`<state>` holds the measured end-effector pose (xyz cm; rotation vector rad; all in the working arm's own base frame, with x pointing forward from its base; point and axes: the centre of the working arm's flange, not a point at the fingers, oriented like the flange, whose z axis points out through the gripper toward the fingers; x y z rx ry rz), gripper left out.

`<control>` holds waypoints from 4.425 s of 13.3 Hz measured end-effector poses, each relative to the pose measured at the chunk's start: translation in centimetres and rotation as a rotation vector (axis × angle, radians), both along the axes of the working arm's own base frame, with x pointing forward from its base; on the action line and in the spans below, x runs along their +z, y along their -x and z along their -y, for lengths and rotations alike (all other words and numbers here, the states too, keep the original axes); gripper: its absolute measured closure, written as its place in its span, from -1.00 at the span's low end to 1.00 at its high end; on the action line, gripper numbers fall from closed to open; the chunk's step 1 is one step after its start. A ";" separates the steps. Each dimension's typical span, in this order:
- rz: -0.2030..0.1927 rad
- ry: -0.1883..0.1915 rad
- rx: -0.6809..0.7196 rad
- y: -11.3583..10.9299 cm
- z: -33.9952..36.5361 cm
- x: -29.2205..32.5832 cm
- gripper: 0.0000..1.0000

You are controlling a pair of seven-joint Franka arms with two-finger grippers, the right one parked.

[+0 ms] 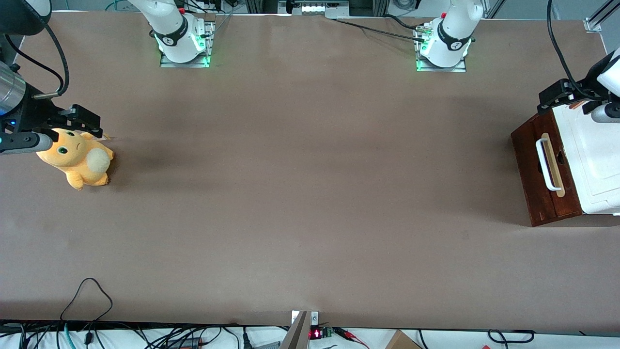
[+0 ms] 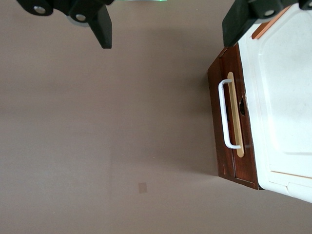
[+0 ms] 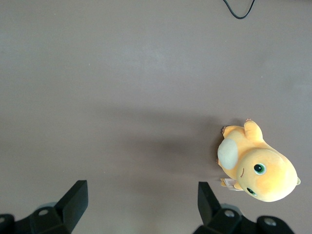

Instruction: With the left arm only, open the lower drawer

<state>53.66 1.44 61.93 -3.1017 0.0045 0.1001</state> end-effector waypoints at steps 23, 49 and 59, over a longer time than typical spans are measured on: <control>-0.094 -1.124 -0.002 -2.9 7.8 -34.5 -1.00; -0.069 -1.430 -0.036 -0.6 -2.3 -45.5 -0.35; -0.066 -1.432 -0.039 -0.7 -2.3 -45.5 0.27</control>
